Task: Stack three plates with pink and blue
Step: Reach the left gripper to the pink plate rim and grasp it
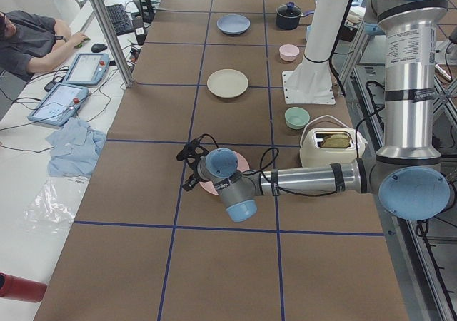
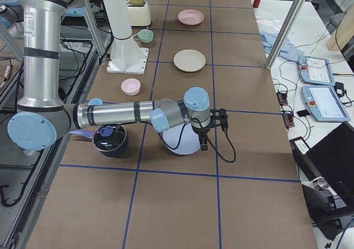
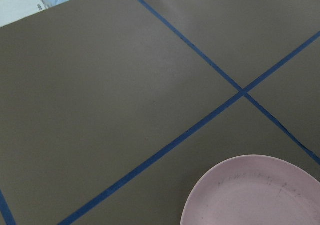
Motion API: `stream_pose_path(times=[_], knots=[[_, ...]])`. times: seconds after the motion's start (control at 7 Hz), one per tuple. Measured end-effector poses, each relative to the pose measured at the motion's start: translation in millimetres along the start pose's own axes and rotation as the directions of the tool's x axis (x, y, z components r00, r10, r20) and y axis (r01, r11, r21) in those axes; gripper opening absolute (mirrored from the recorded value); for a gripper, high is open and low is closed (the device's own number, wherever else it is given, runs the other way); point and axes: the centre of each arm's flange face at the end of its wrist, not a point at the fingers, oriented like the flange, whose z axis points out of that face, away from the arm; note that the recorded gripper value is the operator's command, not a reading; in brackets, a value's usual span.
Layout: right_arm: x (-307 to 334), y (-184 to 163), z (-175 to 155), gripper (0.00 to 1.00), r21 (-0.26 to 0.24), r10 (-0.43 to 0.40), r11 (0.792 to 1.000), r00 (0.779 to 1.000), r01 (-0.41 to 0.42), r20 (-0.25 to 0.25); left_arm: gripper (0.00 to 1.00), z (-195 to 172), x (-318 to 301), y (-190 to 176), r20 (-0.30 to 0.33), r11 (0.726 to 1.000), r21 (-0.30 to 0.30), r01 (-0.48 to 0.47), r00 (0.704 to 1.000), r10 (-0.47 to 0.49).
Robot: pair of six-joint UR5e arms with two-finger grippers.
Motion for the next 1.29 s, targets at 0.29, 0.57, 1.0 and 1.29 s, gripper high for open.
stream_pose_path(times=[0.29, 0.57, 1.0, 1.29], knots=[[0.8, 1.2, 0.5, 1.00, -0.002, 0.002, 1.000, 1.000, -0.002, 0.000, 0.95, 38.3, 25.4, 17.0, 0.050, 0.994, 0.013, 0.104, 0.993, -0.105], [2.3, 3.7, 1.2, 1.00, -0.004, 0.004, 1.000, 1.000, -0.004, -0.003, 0.71, 74.3, 42.9, 35.6, 0.096, 0.989, 0.005, 0.148, 0.984, -0.148], [3.6, 5.6, 1.7, 1.00, -0.006, 0.005, 1.000, 1.000, -0.005, -0.005, 0.42, 91.7, 43.9, 50.7, 0.138, 0.988, -0.006, 0.152, 0.979, -0.149], [4.5, 7.4, 2.1, 1.00, -0.007, 0.006, 1.000, 1.000, -0.006, -0.005, 0.00, 97.5, 45.1, 57.1, 0.140, 0.989, -0.022, 0.149, 0.980, -0.144]])
